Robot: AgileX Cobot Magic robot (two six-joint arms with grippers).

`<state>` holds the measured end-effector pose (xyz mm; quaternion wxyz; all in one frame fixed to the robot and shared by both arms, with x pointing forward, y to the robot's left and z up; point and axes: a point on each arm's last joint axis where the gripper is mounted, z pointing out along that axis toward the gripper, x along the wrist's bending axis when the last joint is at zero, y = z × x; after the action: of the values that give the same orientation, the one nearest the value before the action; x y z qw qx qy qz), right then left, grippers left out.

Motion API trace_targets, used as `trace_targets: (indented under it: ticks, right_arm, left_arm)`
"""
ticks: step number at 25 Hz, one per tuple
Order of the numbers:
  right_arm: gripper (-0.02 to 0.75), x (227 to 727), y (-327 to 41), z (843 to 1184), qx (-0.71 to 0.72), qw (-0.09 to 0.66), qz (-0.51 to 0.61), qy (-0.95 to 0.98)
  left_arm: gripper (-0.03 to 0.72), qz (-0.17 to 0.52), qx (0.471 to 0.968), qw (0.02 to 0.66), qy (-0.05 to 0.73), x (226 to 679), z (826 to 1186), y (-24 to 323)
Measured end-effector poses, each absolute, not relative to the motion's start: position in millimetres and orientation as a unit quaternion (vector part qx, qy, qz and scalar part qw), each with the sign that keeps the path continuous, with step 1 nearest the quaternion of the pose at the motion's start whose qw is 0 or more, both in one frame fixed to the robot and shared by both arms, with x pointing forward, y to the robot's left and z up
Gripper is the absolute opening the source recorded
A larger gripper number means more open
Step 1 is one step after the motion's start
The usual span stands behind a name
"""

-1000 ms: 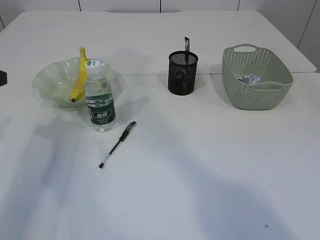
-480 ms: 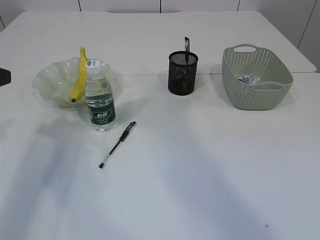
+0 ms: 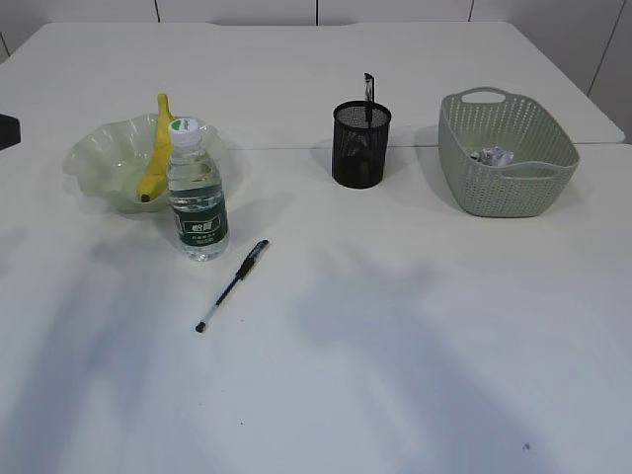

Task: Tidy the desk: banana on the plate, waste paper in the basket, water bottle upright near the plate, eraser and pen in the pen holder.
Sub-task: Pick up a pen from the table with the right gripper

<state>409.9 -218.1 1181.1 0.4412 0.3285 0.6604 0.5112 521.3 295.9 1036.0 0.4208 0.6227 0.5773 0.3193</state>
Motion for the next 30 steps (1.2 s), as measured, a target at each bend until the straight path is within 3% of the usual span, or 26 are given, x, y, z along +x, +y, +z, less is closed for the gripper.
trace_targets:
  ticks: [13,20,26,30]
  right_arm:
    - [0.232,431.6,-190.2,1059.4,0.339,0.335,0.544,0.69]
    - [0.232,461.1,-173.3,1022.9,0.401,0.275,0.57,0.662]
    - [0.232,477.0,-164.5,984.7,0.536,0.151,0.57,0.604]
    - [0.232,480.5,-159.9,963.5,0.568,0.11,0.546,0.606]
  left_arm:
    - [0.496,0.317,0.627,0.431,0.567,519.9,1039.1,293.6]
    - [0.496,0.322,0.64,0.422,0.555,519.5,1038.4,293.3]
    - [0.496,0.322,0.644,0.421,0.551,519.3,1038.3,292.9]
    - [0.496,0.324,0.652,0.418,0.544,519.1,1038.0,292.5]
